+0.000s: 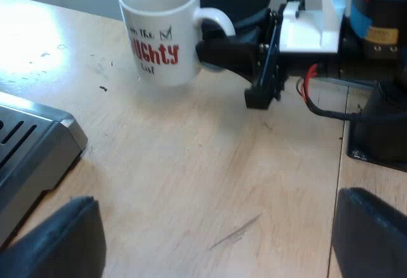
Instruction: Remove mug from coffee machine
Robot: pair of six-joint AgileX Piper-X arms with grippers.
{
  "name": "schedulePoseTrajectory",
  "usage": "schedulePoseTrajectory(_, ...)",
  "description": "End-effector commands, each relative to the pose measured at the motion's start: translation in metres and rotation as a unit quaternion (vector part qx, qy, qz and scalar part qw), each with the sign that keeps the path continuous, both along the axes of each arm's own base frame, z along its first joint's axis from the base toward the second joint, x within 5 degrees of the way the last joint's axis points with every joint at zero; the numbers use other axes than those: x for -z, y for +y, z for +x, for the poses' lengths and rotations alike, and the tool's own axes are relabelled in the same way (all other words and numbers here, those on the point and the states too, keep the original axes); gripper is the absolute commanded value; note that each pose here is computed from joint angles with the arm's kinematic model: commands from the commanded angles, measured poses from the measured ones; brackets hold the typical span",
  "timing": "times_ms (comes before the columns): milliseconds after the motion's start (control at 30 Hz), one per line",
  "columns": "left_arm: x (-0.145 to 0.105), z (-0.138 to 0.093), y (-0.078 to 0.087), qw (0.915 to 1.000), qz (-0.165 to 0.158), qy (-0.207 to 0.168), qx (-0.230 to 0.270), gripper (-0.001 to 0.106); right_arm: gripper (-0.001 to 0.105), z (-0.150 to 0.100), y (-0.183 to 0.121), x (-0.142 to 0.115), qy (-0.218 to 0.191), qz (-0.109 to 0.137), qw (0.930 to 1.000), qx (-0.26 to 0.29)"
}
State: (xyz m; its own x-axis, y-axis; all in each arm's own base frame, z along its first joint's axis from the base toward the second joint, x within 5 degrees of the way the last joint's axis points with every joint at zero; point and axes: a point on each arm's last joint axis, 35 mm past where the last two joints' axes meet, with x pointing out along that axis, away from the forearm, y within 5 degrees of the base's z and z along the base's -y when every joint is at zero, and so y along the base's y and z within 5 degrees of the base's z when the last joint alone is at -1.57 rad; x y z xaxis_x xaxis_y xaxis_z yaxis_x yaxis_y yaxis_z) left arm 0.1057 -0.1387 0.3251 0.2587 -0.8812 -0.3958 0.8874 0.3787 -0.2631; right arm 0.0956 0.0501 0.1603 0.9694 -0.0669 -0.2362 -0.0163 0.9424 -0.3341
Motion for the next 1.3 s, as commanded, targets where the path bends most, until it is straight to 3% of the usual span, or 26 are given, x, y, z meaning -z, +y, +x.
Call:
schedulePoseTrajectory(33, -0.004, 0.000, -0.001, 0.9999, -0.010, -0.005, -0.003, 0.087, 0.000, 0.000, -0.007, 0.018, 0.008, 0.008, 0.9999, -0.005)
schedulePoseTrajectory(233, -0.004, 0.000, -0.001, 0.9999, -0.010, -0.006, -0.005, 0.087, 0.000, 0.005, -0.012, 0.021, 0.023, 0.022, 0.9995, -0.010)
schedulePoseTrajectory(400, -0.004, 0.000, -0.001, 0.9999, -0.010, -0.006, -0.005, 0.087, 0.000, 0.017, -0.022, 0.026, 0.048, 0.049, 0.9975, -0.015)
schedulePoseTrajectory(633, -0.004, 0.000, -0.001, 0.9999, -0.009, -0.006, -0.006, 0.087, 0.000, 0.027, -0.023, 0.028, 0.046, 0.052, 0.9976, -0.002)
schedulePoseTrajectory(800, -0.004, 0.001, -0.001, 0.9998, -0.007, -0.009, -0.016, 0.087, 0.000, 0.035, -0.018, 0.033, 0.045, 0.061, 0.9965, -0.035)
schedulePoseTrajectory(1000, -0.004, 0.001, -0.001, 0.9998, -0.007, -0.009, -0.016, 0.087, 0.000, 0.046, -0.015, 0.036, 0.033, 0.038, 0.9979, -0.040)
schedulePoseTrajectory(1300, -0.001, 0.001, -0.001, 0.9999, 0.001, -0.003, -0.016, 0.087, 0.000, 0.078, -0.005, 0.038, 0.036, 0.037, 0.9979, -0.040)
